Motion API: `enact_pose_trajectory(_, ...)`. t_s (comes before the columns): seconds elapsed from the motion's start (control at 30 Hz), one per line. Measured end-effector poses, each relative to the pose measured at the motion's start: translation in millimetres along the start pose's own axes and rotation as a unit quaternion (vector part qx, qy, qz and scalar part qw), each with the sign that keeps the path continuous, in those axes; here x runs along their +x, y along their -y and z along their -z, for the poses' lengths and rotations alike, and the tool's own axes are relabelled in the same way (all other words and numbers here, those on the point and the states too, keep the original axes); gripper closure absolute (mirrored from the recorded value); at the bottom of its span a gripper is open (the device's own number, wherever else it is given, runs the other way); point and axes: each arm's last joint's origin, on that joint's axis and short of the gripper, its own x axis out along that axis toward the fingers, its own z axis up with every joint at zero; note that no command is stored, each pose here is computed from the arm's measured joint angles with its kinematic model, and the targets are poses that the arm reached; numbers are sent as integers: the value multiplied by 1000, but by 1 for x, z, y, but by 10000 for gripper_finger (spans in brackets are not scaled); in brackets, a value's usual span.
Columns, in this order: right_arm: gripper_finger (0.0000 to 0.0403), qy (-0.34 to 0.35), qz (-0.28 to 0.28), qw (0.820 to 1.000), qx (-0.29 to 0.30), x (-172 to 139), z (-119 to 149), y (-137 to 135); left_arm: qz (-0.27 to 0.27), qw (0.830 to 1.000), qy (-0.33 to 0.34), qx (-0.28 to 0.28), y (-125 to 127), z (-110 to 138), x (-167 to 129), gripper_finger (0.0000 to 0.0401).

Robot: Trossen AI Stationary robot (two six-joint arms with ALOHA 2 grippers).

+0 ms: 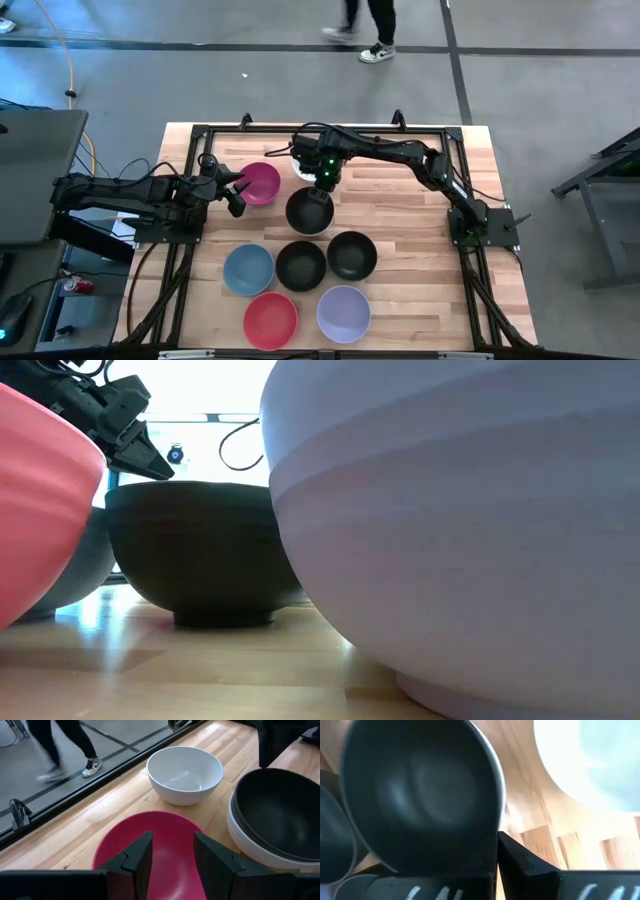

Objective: Nest bowls inside each other
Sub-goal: Stack the top black bowl on top of the bottom white bowl

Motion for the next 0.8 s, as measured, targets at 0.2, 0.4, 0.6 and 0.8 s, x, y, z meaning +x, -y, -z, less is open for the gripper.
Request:
enact_pose_trajectory(0.2, 403, 1, 4, 1000, 2, 0, -1, 4, 0, 1000, 0, 0, 0, 0, 0, 270)
enact_pose_trajectory(0.4, 403, 2, 2, 1000, 1, 0, -1, 3, 0, 1000, 0, 0, 0, 0, 0, 270)
enact_pose_trajectory(0.6, 403, 3, -3, 1000, -2, 1, -1, 0, 8, 1000, -4, 0, 1, 0, 0, 270)
enact_pose_trajectory(0.8, 403, 5, -7, 1000, -1, 1, -1, -1, 9, 1000, -4, -3, 0, 0, 0, 270)
